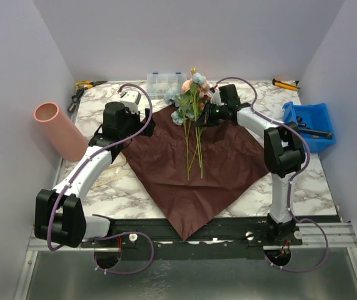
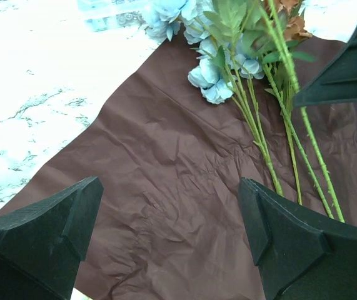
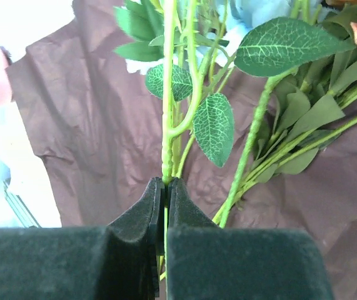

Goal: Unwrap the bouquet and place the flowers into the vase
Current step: Pick up the fake flower from the wrapping paper.

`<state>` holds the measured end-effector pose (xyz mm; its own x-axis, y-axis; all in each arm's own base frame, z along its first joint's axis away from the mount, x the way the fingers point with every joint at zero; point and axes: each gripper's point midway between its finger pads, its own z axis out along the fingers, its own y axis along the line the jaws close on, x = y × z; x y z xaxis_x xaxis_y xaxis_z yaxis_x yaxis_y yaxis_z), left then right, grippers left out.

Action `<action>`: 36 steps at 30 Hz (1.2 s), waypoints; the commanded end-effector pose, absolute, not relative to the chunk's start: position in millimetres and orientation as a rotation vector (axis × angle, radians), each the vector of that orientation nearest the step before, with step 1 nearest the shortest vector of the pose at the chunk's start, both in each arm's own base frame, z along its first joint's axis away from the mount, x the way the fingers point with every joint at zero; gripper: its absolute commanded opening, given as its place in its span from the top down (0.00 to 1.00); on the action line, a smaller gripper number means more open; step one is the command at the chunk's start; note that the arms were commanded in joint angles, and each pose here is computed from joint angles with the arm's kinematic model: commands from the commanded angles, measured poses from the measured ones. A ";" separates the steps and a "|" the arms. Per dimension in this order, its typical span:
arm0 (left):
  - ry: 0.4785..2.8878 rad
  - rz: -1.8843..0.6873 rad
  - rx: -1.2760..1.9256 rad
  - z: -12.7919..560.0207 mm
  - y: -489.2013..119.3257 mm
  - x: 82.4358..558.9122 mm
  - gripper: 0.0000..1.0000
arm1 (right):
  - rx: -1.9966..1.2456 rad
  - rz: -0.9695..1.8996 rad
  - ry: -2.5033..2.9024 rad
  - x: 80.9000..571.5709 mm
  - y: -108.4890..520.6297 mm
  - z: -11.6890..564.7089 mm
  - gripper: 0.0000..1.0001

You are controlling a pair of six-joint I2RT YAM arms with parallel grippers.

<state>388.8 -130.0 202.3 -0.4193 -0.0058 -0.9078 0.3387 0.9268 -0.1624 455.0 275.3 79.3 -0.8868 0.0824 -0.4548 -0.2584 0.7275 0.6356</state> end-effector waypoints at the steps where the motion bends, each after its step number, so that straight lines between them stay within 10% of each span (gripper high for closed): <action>1: 1.968 -0.390 0.230 198.8 -128.6 391.4 0.01 | -0.142 1.000 2.295 464.6 271.3 135.5 1.00; 19: 1.993 -0.601 0.325 216.6 -154.8 368.3 0.01 | -0.136 0.504 1.967 480.7 192.6 247.8 1.00; 36: 2.005 -0.594 0.344 225.8 -152.0 357.3 0.01 | -0.238 0.436 2.339 428.1 176.1 134.6 1.00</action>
